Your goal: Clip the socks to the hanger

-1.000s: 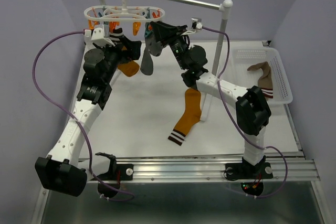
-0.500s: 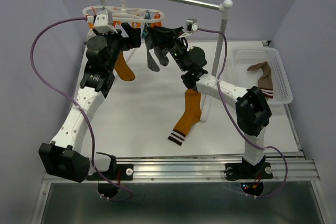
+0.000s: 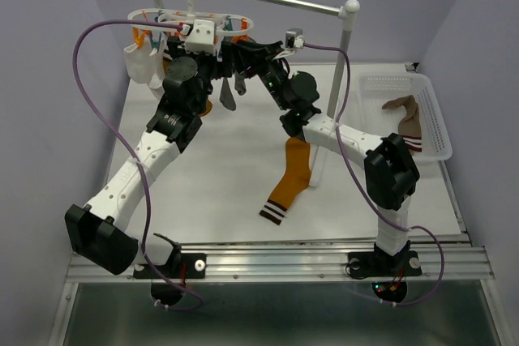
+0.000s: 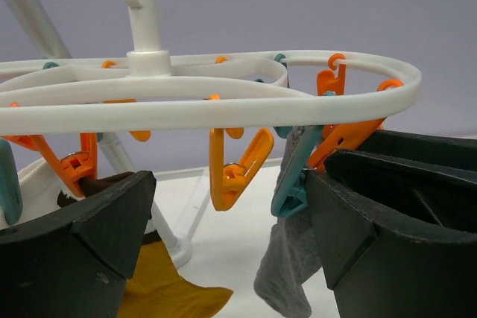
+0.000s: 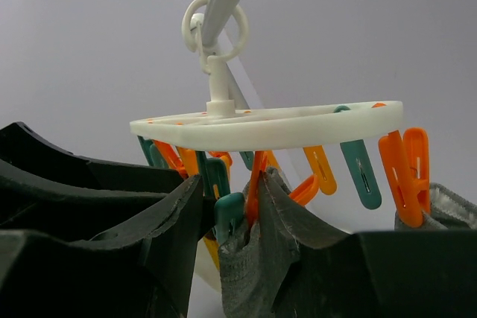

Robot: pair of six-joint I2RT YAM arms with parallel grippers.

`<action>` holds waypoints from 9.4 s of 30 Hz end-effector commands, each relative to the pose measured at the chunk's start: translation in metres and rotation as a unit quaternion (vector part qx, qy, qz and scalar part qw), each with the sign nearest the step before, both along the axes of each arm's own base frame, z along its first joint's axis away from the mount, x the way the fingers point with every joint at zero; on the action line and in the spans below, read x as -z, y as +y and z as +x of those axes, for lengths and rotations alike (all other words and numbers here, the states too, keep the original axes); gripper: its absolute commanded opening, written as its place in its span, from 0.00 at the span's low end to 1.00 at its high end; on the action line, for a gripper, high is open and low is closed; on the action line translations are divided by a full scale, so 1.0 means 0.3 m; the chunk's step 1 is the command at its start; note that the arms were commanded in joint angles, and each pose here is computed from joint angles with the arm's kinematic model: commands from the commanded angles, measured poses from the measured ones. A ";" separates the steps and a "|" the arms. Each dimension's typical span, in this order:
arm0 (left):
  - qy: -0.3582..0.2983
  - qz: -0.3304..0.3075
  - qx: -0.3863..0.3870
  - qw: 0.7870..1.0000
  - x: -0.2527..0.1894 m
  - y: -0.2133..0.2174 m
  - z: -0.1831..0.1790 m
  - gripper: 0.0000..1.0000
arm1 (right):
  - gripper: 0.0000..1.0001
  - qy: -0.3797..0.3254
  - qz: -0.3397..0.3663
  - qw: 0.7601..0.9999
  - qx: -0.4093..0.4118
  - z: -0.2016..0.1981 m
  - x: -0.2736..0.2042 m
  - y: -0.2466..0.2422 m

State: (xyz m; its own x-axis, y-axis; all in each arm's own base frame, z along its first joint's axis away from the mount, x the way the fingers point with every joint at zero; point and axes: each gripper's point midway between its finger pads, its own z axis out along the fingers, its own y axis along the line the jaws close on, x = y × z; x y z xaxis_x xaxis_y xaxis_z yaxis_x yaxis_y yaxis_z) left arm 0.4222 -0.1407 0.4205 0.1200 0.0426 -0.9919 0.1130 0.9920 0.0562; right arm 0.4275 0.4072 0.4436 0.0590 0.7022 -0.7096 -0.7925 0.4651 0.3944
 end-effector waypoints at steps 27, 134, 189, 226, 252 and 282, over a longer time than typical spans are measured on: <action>-0.056 0.011 -0.060 0.997 -0.040 0.065 0.014 0.97 | 0.41 -0.057 0.034 0.997 0.044 -0.054 -0.201 -0.087; -0.045 -0.189 0.072 0.978 -0.204 0.023 0.032 0.00 | 0.45 -0.036 0.011 0.994 0.105 -0.092 -0.111 -0.241; -0.024 -0.179 -0.114 0.977 -0.065 0.290 0.122 0.71 | 0.55 -0.024 -0.070 0.985 0.156 0.047 -0.023 -0.320; -0.045 -0.178 -0.035 0.982 -0.126 0.341 0.180 0.72 | 0.66 -0.368 -0.463 0.779 0.207 0.200 -0.052 -0.066; -0.047 -0.171 -0.009 0.984 -0.145 0.314 0.197 0.72 | 0.37 -0.446 -0.511 0.691 0.249 0.268 -0.112 -0.025; -0.003 -0.114 0.213 0.970 -0.105 0.010 0.137 0.85 | 0.05 -0.416 -0.569 0.647 0.289 0.141 -0.161 -0.206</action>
State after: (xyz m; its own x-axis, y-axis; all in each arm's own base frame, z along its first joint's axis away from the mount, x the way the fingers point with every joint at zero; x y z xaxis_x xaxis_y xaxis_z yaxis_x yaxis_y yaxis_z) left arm 0.4813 -0.1125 0.4134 -0.0017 -0.2650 -0.9642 0.3881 0.8885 -0.2449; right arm 0.4888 0.3706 0.4485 0.7877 -0.5308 -0.3128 -0.1397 0.3406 -0.9298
